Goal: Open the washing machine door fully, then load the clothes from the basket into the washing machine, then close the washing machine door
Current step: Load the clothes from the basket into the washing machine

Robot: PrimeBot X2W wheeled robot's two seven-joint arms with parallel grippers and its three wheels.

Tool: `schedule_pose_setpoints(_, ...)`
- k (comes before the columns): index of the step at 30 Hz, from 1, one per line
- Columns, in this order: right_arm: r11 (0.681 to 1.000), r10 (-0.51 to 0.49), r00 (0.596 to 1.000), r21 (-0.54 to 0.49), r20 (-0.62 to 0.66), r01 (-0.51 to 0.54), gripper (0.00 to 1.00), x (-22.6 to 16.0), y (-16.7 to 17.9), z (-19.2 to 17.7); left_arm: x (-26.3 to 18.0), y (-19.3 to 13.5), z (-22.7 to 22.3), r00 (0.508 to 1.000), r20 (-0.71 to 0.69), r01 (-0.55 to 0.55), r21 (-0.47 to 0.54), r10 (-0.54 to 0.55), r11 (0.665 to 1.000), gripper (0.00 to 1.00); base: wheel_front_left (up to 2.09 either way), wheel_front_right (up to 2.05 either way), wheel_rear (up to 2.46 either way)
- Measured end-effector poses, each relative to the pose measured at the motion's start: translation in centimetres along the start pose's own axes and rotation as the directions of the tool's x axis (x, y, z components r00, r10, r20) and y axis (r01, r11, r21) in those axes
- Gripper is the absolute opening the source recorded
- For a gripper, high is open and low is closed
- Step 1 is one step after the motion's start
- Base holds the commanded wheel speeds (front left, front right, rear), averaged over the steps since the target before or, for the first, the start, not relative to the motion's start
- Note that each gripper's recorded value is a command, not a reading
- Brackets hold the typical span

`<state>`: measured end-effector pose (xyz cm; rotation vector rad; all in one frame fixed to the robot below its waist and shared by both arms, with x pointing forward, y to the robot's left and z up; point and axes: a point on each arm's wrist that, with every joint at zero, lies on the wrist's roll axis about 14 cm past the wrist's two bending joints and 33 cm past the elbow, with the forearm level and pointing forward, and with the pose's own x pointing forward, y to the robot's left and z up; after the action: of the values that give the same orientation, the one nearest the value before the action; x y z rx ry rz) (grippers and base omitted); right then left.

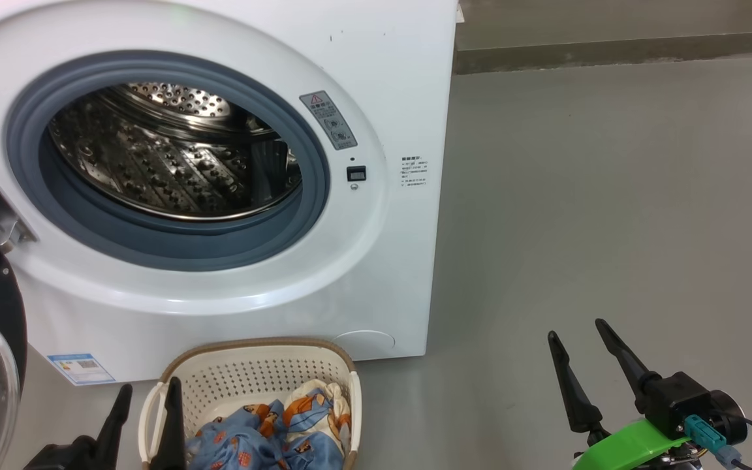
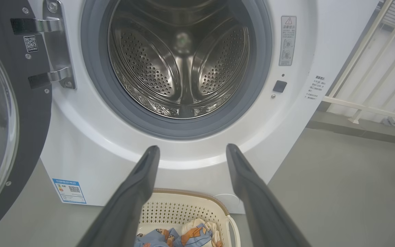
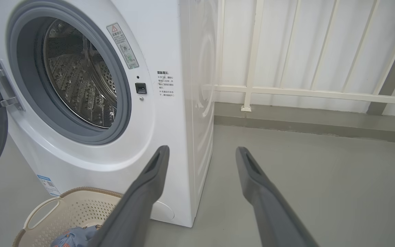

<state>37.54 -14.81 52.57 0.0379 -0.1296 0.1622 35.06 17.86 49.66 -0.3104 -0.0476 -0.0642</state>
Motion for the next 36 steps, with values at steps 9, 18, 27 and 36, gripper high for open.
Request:
schedule_pose_setpoints(9,1.000,-0.001,1.000,0.000,-0.001,0.001,1.00,0.0,0.0,0.0,0.0,-0.1,-0.1,1.000,-0.004,0.004,0.006,-0.004,1.000,1.00,0.00,0.00,0.00)
schedule_pose_setpoints(18,1.000,-0.002,1.000,0.001,-0.005,0.002,1.00,0.0,-0.1,-0.2,0.1,-0.3,-0.4,1.000,-0.012,0.010,0.005,-0.009,1.000,1.00,0.00,0.00,0.00)
schedule_pose_setpoints(27,1.000,-0.007,0.999,0.002,-0.037,0.007,1.00,0.2,-0.3,-1.3,0.2,-0.3,-2.3,0.997,-0.073,0.009,0.001,-0.009,1.000,1.00,0.00,0.00,0.00)
schedule_pose_setpoints(36,0.999,-0.039,0.992,-0.023,-0.118,0.036,1.00,0.7,-1.7,-4.2,1.3,0.2,-7.5,0.973,-0.231,0.000,-0.004,-0.001,1.000,1.00,0.00,0.00,0.00)
